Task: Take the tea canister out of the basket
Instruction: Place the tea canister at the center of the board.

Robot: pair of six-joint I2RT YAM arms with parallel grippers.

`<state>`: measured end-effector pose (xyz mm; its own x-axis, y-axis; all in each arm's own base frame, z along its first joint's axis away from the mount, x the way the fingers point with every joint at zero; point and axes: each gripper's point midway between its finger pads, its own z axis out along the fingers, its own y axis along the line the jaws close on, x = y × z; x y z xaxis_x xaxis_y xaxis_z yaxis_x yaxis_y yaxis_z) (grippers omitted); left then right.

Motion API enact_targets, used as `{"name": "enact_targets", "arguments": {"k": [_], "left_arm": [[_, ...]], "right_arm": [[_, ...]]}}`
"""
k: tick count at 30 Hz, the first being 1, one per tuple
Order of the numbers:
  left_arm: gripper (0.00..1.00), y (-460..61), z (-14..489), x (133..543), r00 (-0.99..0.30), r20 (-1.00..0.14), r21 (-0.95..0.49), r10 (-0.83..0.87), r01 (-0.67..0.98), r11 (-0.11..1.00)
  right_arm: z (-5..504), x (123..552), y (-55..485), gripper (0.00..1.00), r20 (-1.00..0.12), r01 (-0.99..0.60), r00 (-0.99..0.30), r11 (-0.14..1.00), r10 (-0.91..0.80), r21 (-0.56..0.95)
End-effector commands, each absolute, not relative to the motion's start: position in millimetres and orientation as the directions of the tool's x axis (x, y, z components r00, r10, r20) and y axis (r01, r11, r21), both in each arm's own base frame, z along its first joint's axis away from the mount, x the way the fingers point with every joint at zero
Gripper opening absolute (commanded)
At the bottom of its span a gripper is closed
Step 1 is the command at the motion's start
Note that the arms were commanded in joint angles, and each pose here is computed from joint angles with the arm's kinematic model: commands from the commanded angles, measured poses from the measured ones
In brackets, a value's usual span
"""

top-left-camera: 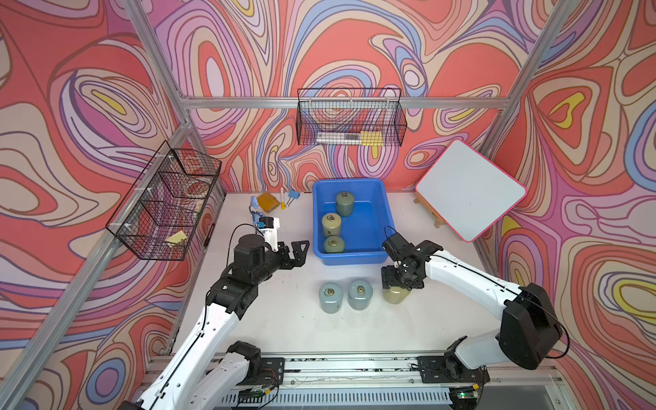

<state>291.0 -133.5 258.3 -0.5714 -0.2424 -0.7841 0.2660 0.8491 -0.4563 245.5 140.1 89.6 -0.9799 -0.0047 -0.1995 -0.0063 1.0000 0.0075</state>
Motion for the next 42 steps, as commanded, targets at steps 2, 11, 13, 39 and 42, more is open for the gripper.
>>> {"name": "enact_targets", "arguments": {"k": [2,11,13,39,42], "left_arm": [[0.99,-140,254,285,-0.637,-0.744,-0.447,-0.201,0.251,0.859],[0.99,-146,249,289,-0.675,-0.719,-0.426,-0.164,0.242,0.872],[0.99,-148,250,289,-0.677,-0.718,-0.424,-0.160,0.243,0.872],[0.99,-170,250,298,-0.709,-0.703,-0.351,-0.053,0.281,0.893],[0.99,-180,247,303,-0.721,-0.693,-0.294,0.006,0.290,0.911]], "right_arm": [[87,255,144,0.62,-0.251,0.009,-0.968,1.000,0.012,0.015],[72,253,150,0.65,-0.235,0.006,-0.972,1.000,0.009,0.014],[70,251,150,0.66,-0.229,0.005,-0.974,1.000,0.008,0.013],[116,255,158,0.98,-0.304,-0.008,-0.952,0.996,0.018,0.085],[137,258,154,0.98,-0.351,-0.016,-0.936,0.996,0.015,0.086]]}}
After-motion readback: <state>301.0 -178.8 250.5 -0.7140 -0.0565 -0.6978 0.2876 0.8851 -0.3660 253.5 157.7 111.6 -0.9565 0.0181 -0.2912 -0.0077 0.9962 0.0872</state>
